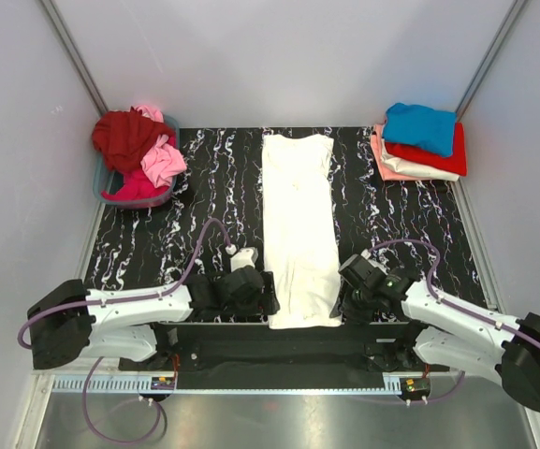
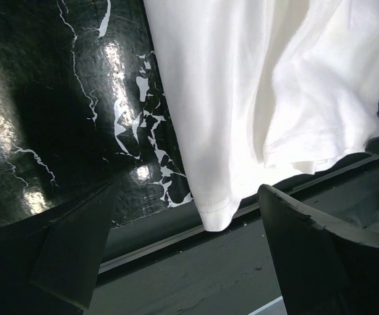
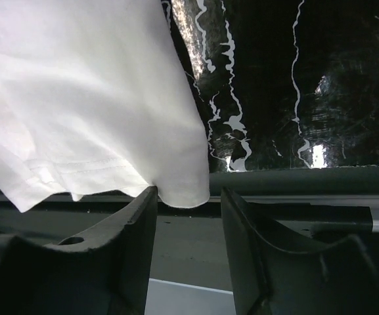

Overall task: Fold and stack the t-shirts
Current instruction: Fold the tshirt

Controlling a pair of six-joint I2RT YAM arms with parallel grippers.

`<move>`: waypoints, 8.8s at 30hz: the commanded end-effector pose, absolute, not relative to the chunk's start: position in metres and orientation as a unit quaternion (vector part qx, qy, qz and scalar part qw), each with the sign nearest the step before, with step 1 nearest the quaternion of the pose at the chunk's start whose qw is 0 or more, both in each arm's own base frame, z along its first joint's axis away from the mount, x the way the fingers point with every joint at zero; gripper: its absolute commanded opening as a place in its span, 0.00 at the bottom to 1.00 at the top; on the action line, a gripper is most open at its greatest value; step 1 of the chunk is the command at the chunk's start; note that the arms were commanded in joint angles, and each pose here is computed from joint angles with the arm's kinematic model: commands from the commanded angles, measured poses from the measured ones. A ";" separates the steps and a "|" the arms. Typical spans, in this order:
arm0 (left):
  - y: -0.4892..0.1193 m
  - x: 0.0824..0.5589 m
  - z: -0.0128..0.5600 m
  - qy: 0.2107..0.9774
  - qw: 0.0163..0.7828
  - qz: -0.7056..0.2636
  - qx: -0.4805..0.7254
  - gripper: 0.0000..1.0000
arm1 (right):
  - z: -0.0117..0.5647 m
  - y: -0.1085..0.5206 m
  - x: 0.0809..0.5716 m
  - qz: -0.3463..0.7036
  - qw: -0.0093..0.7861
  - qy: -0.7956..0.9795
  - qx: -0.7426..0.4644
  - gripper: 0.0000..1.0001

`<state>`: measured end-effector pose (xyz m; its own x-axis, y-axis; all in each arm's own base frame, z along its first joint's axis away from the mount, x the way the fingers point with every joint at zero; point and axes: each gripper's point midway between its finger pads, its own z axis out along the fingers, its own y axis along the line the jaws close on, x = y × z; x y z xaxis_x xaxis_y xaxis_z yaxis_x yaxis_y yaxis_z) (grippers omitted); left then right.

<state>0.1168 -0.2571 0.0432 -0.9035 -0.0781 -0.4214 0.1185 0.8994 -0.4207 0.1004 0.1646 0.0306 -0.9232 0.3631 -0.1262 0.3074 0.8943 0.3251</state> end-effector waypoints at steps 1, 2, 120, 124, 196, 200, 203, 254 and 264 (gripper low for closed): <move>-0.271 0.128 0.053 0.936 0.246 -0.252 -0.017 0.94 | 0.035 0.172 0.108 0.152 0.102 0.965 0.190 0.50; -0.272 0.127 0.052 0.936 0.245 -0.252 -0.017 0.94 | 0.034 0.173 0.109 0.149 0.102 0.966 0.187 0.49; -0.281 0.380 0.074 0.963 0.170 -0.201 0.064 0.18 | 0.067 0.161 0.388 0.094 0.162 0.965 0.181 0.00; -0.279 0.385 0.068 0.963 0.167 -0.202 0.062 0.22 | 0.067 0.152 0.395 0.088 0.172 0.963 0.186 0.00; -0.253 0.328 0.144 0.937 0.303 -0.165 0.052 0.87 | 0.116 0.132 0.304 0.190 0.167 0.962 0.102 0.91; -0.272 0.281 0.118 0.932 0.276 -0.231 0.048 0.85 | 0.092 0.132 0.287 0.197 0.146 0.963 0.115 0.87; -0.280 0.261 0.100 0.927 0.267 -0.262 0.037 0.84 | 0.073 0.131 0.280 0.191 0.131 0.966 0.118 0.81; -0.307 0.239 0.019 0.924 0.254 -0.278 -0.058 0.00 | 0.011 0.126 0.275 0.217 0.083 0.959 0.159 0.00; -0.289 0.194 0.063 0.924 0.269 -0.268 -0.039 0.00 | 0.062 0.135 0.227 0.269 0.102 0.941 0.177 0.00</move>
